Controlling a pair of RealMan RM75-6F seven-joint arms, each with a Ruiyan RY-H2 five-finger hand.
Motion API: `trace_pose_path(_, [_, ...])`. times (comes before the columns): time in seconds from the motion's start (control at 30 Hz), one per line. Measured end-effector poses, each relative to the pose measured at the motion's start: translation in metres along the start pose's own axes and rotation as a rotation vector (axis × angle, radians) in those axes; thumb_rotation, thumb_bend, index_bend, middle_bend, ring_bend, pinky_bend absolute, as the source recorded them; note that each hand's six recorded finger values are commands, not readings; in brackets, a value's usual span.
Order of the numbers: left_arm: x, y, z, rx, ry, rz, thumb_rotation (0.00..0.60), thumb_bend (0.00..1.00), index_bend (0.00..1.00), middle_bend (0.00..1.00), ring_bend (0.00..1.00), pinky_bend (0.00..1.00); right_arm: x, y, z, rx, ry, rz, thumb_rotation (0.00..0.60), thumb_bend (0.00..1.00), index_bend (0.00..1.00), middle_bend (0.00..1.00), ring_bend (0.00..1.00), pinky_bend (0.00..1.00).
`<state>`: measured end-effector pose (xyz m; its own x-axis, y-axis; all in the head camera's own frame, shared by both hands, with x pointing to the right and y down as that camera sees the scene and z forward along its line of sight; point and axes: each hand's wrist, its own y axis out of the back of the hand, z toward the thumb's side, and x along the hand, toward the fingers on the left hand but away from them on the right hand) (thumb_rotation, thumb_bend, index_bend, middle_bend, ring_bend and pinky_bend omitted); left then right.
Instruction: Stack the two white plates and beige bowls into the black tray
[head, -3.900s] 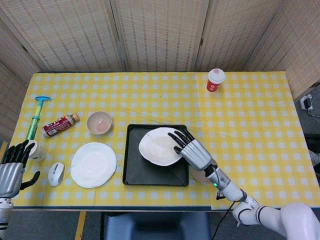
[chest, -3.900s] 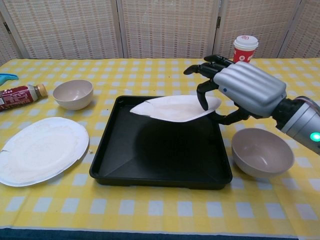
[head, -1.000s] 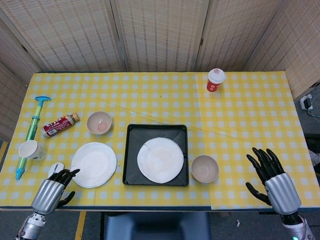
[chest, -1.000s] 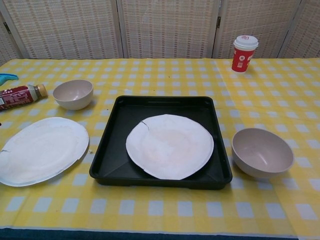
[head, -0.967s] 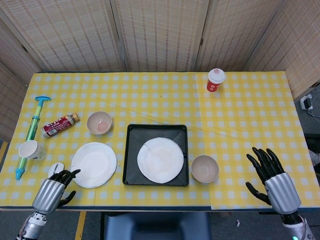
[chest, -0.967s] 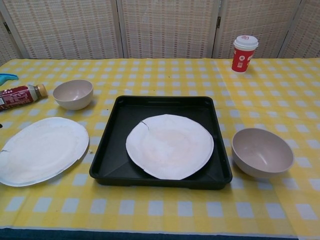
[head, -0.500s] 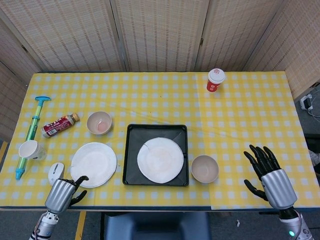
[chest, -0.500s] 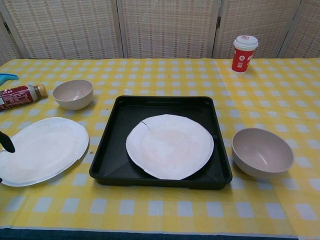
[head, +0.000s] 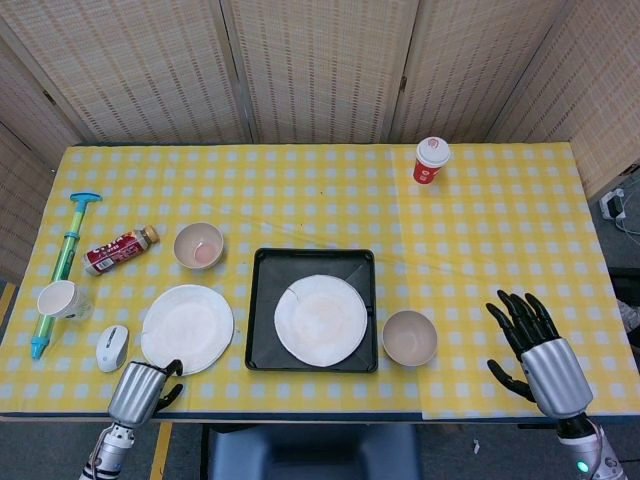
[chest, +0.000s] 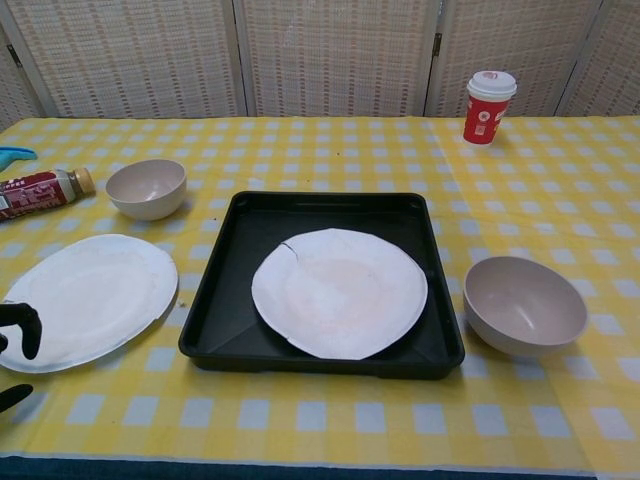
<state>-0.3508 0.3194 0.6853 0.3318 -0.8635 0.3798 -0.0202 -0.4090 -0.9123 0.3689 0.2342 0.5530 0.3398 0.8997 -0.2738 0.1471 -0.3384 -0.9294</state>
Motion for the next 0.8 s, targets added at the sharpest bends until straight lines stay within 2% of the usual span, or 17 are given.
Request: trace_pose_path(0.8, [0.016, -0.016, -0.009, 0.022, 0.028, -0.015, 0.600, 0.27, 0.54, 1.00, 1.00, 1.00, -0.003, -0.003, -0.003, 0.000, -0.012, 0.017, 0.600, 0.30, 0.00, 0.00, 0.00, 0.00])
